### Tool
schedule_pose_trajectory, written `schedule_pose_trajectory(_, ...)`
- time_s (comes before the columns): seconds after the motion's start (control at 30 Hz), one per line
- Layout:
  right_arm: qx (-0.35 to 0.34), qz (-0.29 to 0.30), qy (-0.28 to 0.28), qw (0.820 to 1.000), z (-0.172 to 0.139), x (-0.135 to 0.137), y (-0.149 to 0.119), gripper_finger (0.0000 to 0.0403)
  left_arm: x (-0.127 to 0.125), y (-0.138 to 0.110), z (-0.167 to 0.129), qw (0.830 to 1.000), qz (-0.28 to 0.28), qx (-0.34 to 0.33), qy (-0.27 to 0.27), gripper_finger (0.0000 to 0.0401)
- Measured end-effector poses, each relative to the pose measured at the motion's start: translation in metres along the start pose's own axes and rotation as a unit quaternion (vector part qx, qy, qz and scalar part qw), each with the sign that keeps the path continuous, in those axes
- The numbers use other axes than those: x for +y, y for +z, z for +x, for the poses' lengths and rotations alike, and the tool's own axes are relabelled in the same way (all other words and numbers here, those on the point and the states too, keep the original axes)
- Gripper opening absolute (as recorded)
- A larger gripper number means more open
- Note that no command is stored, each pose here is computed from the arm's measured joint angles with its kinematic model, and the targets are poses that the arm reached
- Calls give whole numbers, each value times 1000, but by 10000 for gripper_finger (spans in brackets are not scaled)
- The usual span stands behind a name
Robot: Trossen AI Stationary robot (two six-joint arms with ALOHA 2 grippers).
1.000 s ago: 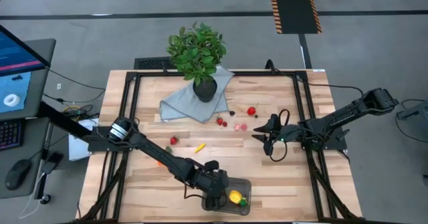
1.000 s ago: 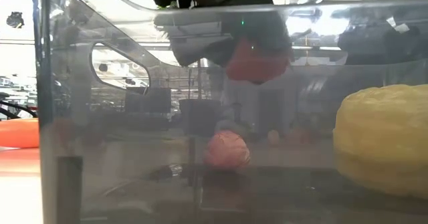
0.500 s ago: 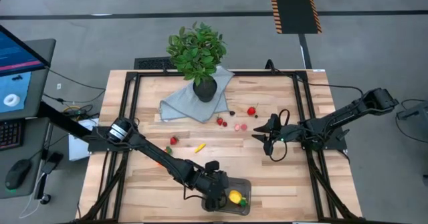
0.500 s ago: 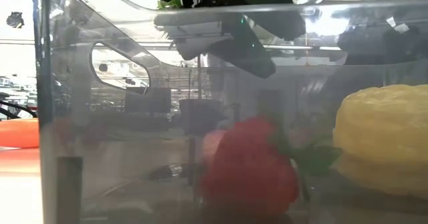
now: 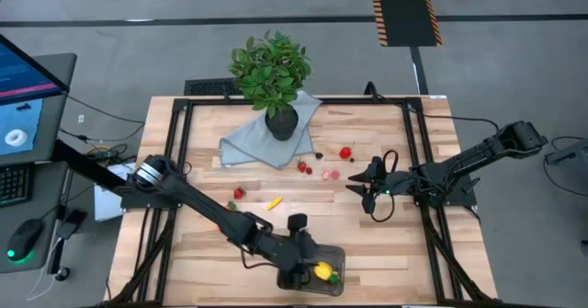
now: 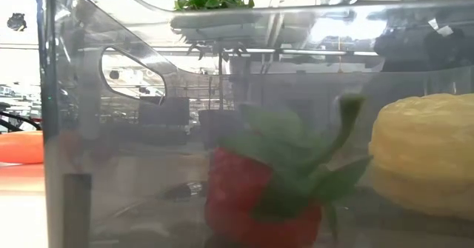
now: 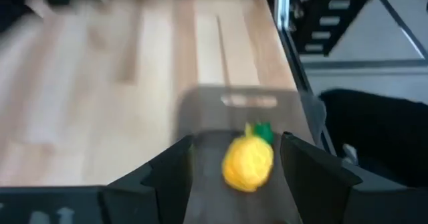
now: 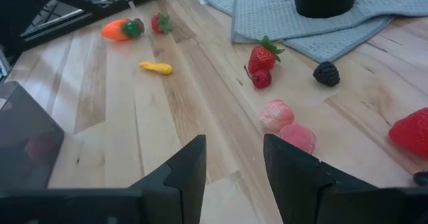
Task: Pick and placing Produce into tupperware
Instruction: Put the red strawberry into the black bin
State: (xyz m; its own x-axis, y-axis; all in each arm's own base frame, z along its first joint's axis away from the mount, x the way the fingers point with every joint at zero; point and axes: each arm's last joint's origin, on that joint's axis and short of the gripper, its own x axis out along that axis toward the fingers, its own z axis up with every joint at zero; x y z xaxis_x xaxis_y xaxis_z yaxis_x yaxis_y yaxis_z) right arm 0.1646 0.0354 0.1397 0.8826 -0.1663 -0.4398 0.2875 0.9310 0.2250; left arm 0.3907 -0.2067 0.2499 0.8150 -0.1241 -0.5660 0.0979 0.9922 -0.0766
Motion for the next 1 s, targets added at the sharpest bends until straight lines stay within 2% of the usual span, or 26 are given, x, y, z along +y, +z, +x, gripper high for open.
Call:
schedule_pose_trajectory(0.17, 0, 0, 0, 1000, 0, 0, 0, 171, 0, 23, -39, 998, 39, -45, 12, 208)
schedule_pose_trajectory(0.33, -5, 2, 2, 1000, 0, 1, 1, 171, -1, 41, -77, 994, 76, -84, -3, 208)
schedule_pose_trajectory(0.43, -8, 4, 4, 1000, 0, 1, 2, 171, 6, 41, -101, 989, 93, -110, -8, 208)
schedule_pose_trajectory(0.6, -9, 4, 5, 1000, 0, 1, 2, 171, 32, 37, -148, 978, 80, -189, -37, 208)
schedule_pose_trajectory(0.7, -22, 8, 11, 1000, 0, 2, 5, 171, 49, 17, -171, 973, 79, -211, -42, 208)
schedule_pose_trajectory(0.87, -59, 6, 19, 998, 0, 4, 13, 171, 72, -24, -204, 955, 55, -284, -56, 208)
schedule_pose_trajectory(1.0, -101, 49, -2, 994, 1, -3, 23, 171, 89, -67, -214, 948, 28, -314, -53, 208)
